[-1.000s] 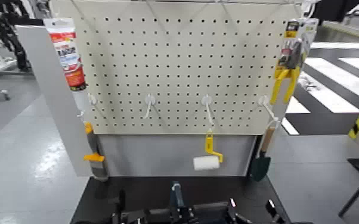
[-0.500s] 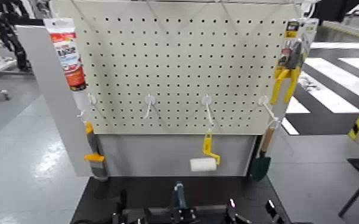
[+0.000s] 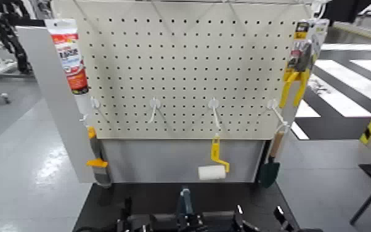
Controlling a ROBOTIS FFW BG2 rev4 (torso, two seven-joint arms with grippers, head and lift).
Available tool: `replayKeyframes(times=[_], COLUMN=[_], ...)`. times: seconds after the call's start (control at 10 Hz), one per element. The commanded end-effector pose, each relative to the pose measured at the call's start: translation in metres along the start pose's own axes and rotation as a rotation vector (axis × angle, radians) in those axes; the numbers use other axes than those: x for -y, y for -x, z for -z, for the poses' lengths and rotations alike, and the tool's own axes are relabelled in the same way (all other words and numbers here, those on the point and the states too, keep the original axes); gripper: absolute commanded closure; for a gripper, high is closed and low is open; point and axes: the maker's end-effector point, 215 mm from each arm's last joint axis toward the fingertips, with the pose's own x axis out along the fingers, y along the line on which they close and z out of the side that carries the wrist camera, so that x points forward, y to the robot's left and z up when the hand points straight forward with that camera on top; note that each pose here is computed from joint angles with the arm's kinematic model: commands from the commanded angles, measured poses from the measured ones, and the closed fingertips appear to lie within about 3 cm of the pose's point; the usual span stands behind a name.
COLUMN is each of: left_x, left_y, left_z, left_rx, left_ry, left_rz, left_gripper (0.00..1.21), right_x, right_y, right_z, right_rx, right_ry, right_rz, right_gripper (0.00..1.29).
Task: Grasp the handle of the crate.
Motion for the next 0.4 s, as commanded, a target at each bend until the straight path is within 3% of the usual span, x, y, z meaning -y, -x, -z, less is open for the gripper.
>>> replayKeyframes(times=[0.1, 0.4], left_x=[0.0002, 0.0000], left_y=[-0.0005, -0.0005], left_z=[-0.0001, -0.0009], left_rx=[0.002, 0.003], left_ry=[0.002, 0.003], left_rz=[0.005, 0.006], left_gripper=[1.18, 1.18], right_x=[0.0000, -0.0003], right_y=[-0.0002, -0.0012], right_z=[0.0001, -0.0021], right_rx=[-0.003, -0.001], right_ry=[0.006, 0.020], right_rz=[0.001, -0.001], right_gripper=[0.15, 0.15])
